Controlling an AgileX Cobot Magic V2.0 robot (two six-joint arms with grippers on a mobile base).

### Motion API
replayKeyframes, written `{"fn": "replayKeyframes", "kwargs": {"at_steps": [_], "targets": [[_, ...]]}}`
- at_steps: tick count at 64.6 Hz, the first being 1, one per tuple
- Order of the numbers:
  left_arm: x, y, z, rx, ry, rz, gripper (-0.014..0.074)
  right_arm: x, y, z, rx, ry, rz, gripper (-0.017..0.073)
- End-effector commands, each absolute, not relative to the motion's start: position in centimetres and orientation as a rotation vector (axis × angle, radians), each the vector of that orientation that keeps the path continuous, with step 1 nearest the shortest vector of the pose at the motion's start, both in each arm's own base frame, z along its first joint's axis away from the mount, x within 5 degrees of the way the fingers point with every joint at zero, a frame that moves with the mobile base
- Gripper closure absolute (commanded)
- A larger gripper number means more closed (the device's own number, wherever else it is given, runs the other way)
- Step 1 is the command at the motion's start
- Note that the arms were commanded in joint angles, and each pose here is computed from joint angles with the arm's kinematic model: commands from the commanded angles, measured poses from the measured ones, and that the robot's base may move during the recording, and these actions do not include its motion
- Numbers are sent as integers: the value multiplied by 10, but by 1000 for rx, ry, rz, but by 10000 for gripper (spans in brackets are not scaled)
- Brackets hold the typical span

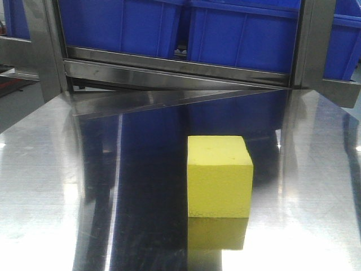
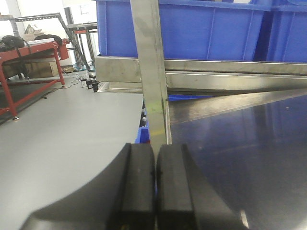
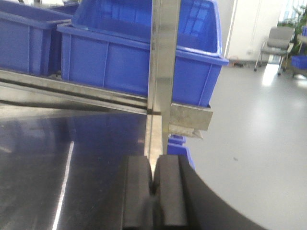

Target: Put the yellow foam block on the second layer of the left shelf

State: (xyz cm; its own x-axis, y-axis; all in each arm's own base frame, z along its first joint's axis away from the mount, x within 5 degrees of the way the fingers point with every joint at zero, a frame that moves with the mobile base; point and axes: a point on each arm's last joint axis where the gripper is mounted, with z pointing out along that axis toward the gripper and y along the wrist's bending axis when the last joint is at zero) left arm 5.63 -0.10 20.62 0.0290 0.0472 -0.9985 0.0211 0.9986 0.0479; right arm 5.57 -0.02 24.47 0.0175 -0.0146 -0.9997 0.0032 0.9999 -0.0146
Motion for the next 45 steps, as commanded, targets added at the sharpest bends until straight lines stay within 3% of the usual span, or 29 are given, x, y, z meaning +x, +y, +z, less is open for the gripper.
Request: {"fn": "replayKeyframes", "kwargs": {"at_steps": [1,17,36,39,45], "targets": [[55,-2,206,51,1466,5,457,60,0,273,-15,1480,-9,503],[55,-2,206,51,1466,5,457,77,8,299,110,1540,283,503],[55,-2,206,51,1466,5,457,105,31,308,-88,1694,345,499],[55,-2,206,51,1466,5,457,110,37,311,-129,1710,363,478],[55,-2,206,51,1466,5,457,123,52,311,-208,1787,398,329]]}}
